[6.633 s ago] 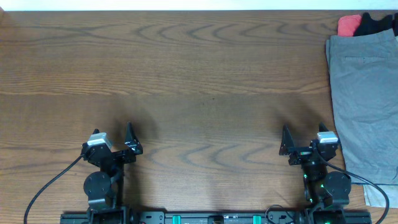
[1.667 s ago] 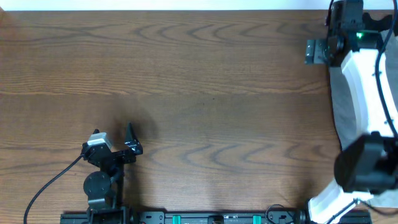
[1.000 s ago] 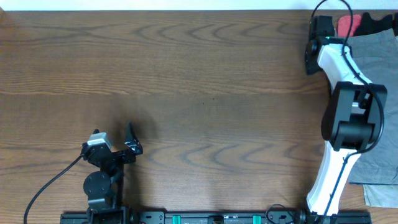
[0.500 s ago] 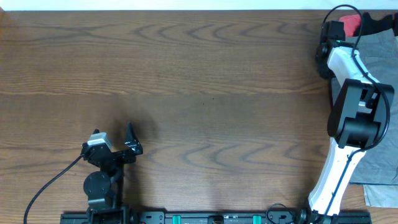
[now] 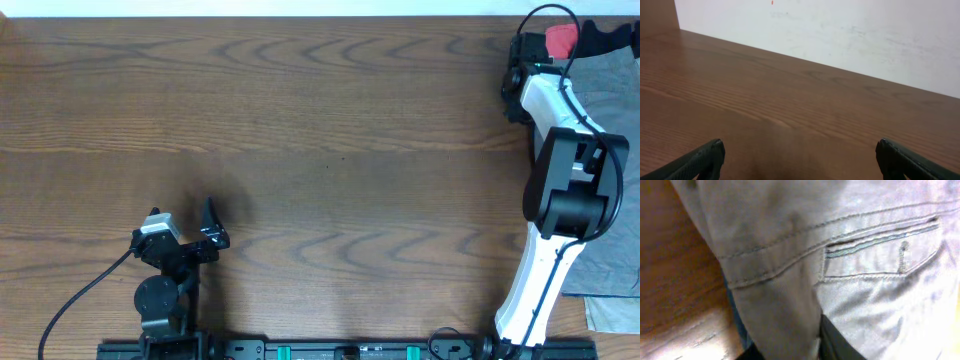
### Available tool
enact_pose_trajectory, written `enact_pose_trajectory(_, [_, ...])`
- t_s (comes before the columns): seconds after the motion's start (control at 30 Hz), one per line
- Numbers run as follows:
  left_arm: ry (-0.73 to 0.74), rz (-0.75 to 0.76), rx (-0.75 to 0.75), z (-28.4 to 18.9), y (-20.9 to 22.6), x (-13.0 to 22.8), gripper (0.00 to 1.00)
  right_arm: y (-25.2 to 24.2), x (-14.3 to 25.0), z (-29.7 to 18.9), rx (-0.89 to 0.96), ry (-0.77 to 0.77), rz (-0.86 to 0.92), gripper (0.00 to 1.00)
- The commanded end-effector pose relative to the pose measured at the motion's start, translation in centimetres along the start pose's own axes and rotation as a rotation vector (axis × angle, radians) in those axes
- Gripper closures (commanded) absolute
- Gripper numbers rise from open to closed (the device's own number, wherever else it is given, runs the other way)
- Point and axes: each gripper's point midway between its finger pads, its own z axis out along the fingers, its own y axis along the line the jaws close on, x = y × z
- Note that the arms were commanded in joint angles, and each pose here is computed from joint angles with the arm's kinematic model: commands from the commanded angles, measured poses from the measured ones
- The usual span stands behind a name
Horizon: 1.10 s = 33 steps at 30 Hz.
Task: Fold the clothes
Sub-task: 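Grasp the grey shorts with the right gripper and lift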
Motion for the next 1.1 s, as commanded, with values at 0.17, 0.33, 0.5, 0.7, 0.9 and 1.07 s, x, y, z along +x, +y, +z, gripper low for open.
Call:
enact_pose_trajectory(0.17, [0.052,-0.005,0.005,0.1,0.1,1.6,0.02,-3.2,-2.3,-4.5,-0.014,-0.088,0.115,0.99])
enact_pose_trajectory(0.33, [0.052,-0.005,0.005,0.1,0.1,1.6,0.02,-4.2,-2.5,-5.8,-0.02,-0.102,0.189,0.99])
enact_pose_trajectory(0.5, [0.052,-0.005,0.005,0.1,0.1,1.6,0.02,-5.0,-3.4,-8.5,-0.096,-0.151,0.247,0.99])
enact_pose_trajectory(0.7, [0.052,-0.005,0.005,0.1,0.1,1.6,0.02,-1.4,-4.1,-13.8,-0.388,-0.208,0.209,0.99])
enact_pose_trajectory(0.9, [0.052,-0.005,0.005,0.1,0.1,1.6,0.02,5.0,-3.5,-19.5,-0.647,-0.232,0.092,0.98])
enact_pose_trajectory(1.07, [0.052,-0.005,0.005,0.1,0.1,1.6,0.02,11.7,-1.1,-25.1,-0.837,-0.224,-0.061,0.99])
